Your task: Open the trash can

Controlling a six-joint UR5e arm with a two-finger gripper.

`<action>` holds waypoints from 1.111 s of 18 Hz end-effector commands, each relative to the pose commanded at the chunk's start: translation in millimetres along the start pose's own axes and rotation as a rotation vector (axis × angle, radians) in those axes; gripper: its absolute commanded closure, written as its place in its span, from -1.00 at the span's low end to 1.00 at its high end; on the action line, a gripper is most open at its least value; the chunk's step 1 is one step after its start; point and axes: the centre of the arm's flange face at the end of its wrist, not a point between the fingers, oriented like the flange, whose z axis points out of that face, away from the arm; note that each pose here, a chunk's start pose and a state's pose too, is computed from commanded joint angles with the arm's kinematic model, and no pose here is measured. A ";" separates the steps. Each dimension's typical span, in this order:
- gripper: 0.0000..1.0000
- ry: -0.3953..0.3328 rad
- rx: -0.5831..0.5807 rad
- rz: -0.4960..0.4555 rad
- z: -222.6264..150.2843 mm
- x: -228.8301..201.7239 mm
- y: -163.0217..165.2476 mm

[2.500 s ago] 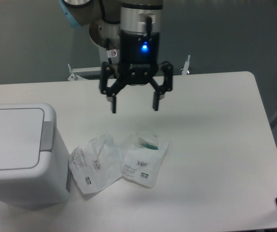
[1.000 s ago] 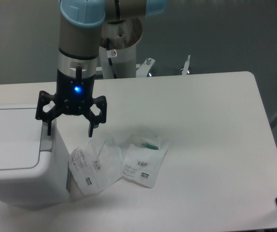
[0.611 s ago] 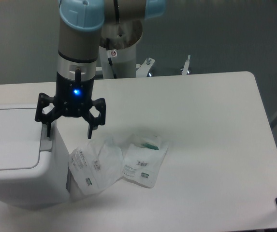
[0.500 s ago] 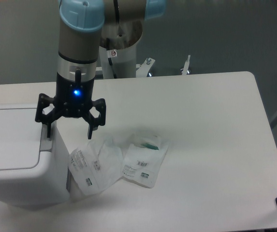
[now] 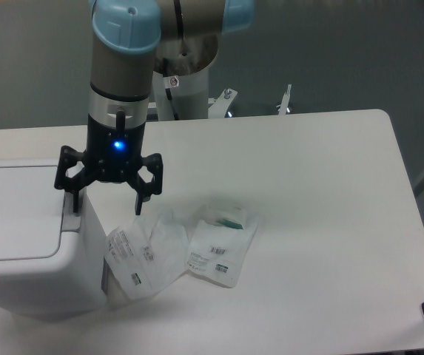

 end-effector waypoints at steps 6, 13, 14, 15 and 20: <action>-1.00 -0.011 -0.003 -0.001 1.6 -1.6 0.4; -1.00 -0.010 0.037 0.015 -21.4 3.1 -6.2; -1.00 -0.012 0.054 0.022 -29.7 3.9 -9.0; -1.00 -0.015 0.072 0.032 -37.7 5.3 -12.1; -1.00 -0.095 0.115 0.006 -67.6 -38.8 -22.3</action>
